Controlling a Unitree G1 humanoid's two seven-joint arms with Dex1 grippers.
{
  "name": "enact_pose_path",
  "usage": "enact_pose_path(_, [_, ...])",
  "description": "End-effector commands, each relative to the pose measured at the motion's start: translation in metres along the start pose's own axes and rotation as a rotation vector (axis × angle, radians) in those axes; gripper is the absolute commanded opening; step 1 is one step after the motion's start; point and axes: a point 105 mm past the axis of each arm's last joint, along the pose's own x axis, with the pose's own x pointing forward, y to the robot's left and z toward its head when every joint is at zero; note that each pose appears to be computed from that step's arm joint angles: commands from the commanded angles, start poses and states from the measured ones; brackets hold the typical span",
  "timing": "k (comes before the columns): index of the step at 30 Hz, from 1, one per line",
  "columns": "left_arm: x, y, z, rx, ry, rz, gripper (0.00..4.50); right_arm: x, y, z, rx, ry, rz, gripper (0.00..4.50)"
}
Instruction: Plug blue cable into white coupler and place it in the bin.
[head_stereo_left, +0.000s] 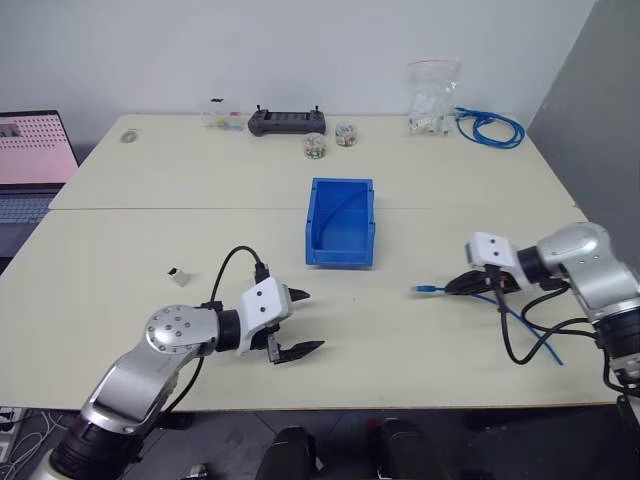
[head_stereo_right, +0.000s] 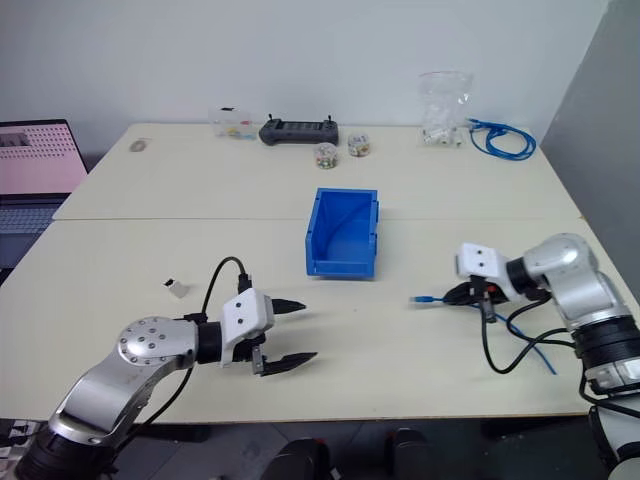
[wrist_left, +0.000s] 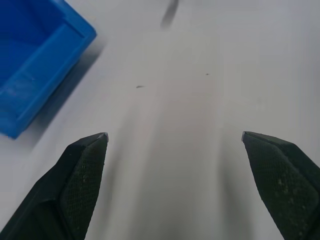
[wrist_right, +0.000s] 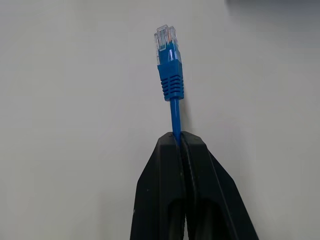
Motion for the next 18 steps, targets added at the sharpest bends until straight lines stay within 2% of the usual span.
enact_pose_path(1, [-0.022,0.013,-0.013,0.044,0.056,0.074,4.5,0.046,0.009,0.041,-0.079,-0.082,0.087,0.03])
enact_pose_path(5, [-0.041,0.014,-0.034,0.019,0.121,0.117,4.5,0.092,0.002,0.07,-0.095,-0.144,0.084,0.03])
enact_pose_path(8, [-0.05,0.013,-0.046,-0.014,0.146,0.144,4.5,0.122,-0.003,0.082,-0.059,-0.168,0.073,0.03])
enact_pose_path(13, [-0.058,0.011,-0.057,-0.024,0.174,0.158,4.5,0.137,-0.01,0.082,-0.03,-0.156,0.054,0.03])
enact_pose_path(17, [-0.055,0.019,-0.058,-0.049,0.144,0.201,4.5,0.142,-0.01,0.086,-0.007,-0.179,0.05,0.88])
enact_pose_path(18, [-0.053,0.021,-0.058,-0.054,0.134,0.204,4.5,0.142,-0.01,0.087,-0.001,-0.188,0.05,1.24])
